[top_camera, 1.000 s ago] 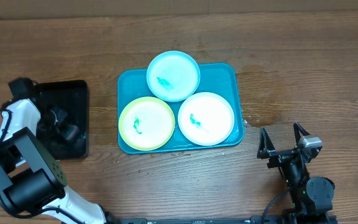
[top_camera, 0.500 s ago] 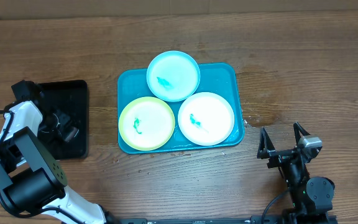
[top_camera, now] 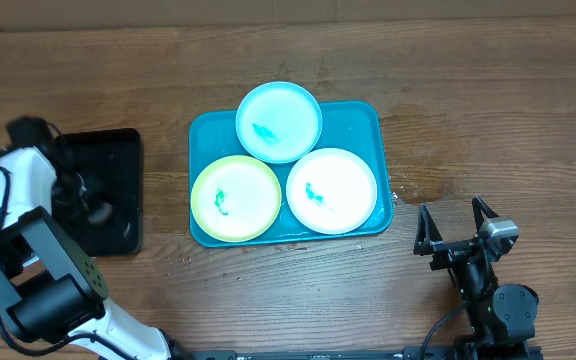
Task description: Clean dirty plates on tray and stack at the side
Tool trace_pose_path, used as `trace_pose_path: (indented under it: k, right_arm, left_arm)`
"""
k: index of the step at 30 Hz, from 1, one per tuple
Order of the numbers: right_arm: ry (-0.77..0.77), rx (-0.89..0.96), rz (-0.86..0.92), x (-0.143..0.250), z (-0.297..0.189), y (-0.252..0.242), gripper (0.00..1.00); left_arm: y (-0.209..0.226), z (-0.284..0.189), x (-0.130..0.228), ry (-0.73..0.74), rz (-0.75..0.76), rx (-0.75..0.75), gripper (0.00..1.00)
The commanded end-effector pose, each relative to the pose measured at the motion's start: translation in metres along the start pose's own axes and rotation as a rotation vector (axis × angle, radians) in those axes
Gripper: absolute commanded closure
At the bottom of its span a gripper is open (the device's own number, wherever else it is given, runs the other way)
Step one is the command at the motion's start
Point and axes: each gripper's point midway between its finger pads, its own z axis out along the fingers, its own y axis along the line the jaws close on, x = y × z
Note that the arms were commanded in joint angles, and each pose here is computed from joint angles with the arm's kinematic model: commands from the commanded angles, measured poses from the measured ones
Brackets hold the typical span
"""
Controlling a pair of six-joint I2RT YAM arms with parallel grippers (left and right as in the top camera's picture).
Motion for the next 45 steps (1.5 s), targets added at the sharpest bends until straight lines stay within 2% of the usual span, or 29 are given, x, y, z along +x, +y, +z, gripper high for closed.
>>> trace_pose_path:
  k: [1,5,8,11,17,19,24,26,29,31,33,35,36,39,45]
  right_arm:
    - [-0.004,0.001,-0.006,0.002,0.000,0.000,0.00]
    - [-0.004,0.001,-0.006,0.002,0.000,0.000,0.00]
    - [-0.004,0.001,-0.006,0.002,0.000,0.000,0.00]
    - [-0.004,0.001,-0.006,0.002,0.000,0.000,0.00]
    - [-0.004,0.001,-0.006,0.002,0.000,0.000,0.00]
    - [-0.004,0.001,-0.006,0.002,0.000,0.000,0.00]
    - [-0.004,0.001,-0.006,0.002,0.000,0.000,0.00]
    - [-0.004,0.001,-0.006,0.002,0.000,0.000,0.00]
    - [-0.004,0.001,-0.006,0.002,0.000,0.000,0.00]
    - [-0.004,0.001,-0.006,0.002,0.000,0.000,0.00]
    - [-0.004,0.001,-0.006,0.002,0.000,0.000,0.00]
    - [-0.004,0.001,-0.006,0.002,0.000,0.000,0.00]
    - [-0.004,0.001,-0.006,0.002,0.000,0.000,0.00]
    - [-0.004,0.001,-0.006,0.002,0.000,0.000,0.00]
    - [-0.004,0.001,-0.006,0.002,0.000,0.000,0.00]
  left_arm:
    - [-0.014,-0.075,-0.034,-0.162,0.009,0.070,0.96]
    - [-0.023,-0.123,-0.039,-0.236,0.011,0.154,0.96]
    - [-0.025,-0.127,-0.035,-0.235,0.014,0.172,0.96]
    - [-0.024,-0.099,-0.026,-0.183,0.021,0.147,0.96]
    - [-0.013,0.002,0.017,0.002,0.023,0.070,0.96]
    - [-0.009,0.012,0.022,0.034,0.019,0.055,0.96]
    - [-0.021,-0.042,0.005,-0.007,0.053,0.131,0.96]
    - [-0.039,-0.087,-0.001,-0.059,0.138,0.235,0.96]
    - [-0.062,-0.130,0.001,-0.121,0.226,0.369,0.96]
    - [-0.073,-0.143,0.014,-0.117,0.262,0.422,0.96]
    - [-0.078,-0.143,0.033,-0.064,0.292,0.414,0.96]
    - [-0.086,-0.136,0.057,0.004,0.341,0.398,0.96]
    - [-0.095,-0.122,0.086,0.077,0.405,0.379,0.96]
    - [-0.110,-0.099,0.125,0.156,0.500,0.358,0.96]
    - [-0.151,-0.054,0.177,0.140,0.668,0.381,0.96]
